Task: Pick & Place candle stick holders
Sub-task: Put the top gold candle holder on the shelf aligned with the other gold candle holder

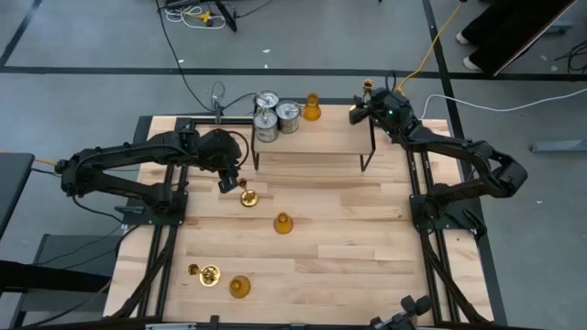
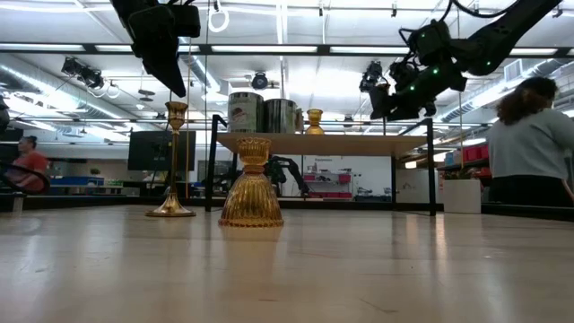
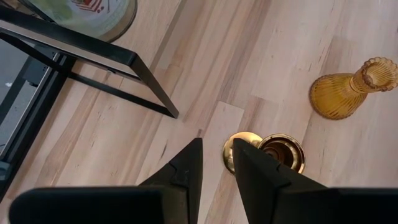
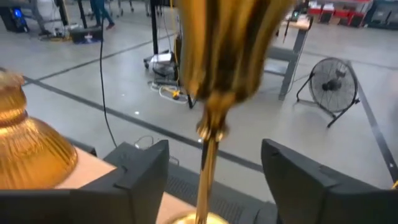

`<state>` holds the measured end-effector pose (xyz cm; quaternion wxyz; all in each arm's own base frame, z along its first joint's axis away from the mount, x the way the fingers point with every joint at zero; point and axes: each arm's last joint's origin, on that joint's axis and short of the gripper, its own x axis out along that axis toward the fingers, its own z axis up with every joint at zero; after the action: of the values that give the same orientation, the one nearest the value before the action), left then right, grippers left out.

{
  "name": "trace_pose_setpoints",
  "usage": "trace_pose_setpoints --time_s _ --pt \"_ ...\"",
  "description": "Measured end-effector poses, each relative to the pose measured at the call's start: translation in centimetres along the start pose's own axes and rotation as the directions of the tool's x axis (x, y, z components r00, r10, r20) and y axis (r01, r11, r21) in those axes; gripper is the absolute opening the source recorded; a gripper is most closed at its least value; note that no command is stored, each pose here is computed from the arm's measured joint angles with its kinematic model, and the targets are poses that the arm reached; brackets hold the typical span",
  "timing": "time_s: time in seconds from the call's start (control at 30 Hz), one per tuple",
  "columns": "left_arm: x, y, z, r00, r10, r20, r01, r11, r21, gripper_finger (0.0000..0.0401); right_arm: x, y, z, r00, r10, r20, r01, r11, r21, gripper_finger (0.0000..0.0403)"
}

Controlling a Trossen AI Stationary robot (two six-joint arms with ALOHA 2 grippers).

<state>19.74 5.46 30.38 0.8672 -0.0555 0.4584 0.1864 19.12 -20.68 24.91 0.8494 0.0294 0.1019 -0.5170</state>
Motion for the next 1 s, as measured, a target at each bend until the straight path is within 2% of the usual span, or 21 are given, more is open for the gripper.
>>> trace_pose_setpoints --time_s 0.17,0.33,0.5,0.67,1.0 --pt "0.0 0.0 0.0 1.000 0.000 0.000 0.000 1.000 0.000 0.0097 -1.3 -0.4 1.5 0.998 0.000 0.063 0.001 1.000 -0.013 0.0295" --pt "0.0 0.0 0.0 1.000 0.000 0.000 0.000 1.000 0.000 0.0097 -2.8 -0.8 2.5 0.996 -0.001 0.089 0.003 1.000 -0.026 0.0315" --pt "0.0 0.0 0.0 1.000 0.000 0.000 0.000 1.000 0.000 0.0097 -4.1 -1.2 2.8 0.999 0.011 0.053 -0.009 0.999 -0.037 0.0318" --pt "0.0 0.0 0.0 1.000 0.000 0.000 0.000 1.000 0.000 0.0097 -5.3 -1.3 3.0 0.994 0.103 0.032 -0.102 0.994 -0.035 0.0318" --pt "0.0 0.0 0.0 1.000 -0.003 0.000 0.003 1.000 0.000 0.0097 -8.1 -0.7 3.3 0.981 0.196 -0.006 -0.196 0.979 -0.050 0.0318"
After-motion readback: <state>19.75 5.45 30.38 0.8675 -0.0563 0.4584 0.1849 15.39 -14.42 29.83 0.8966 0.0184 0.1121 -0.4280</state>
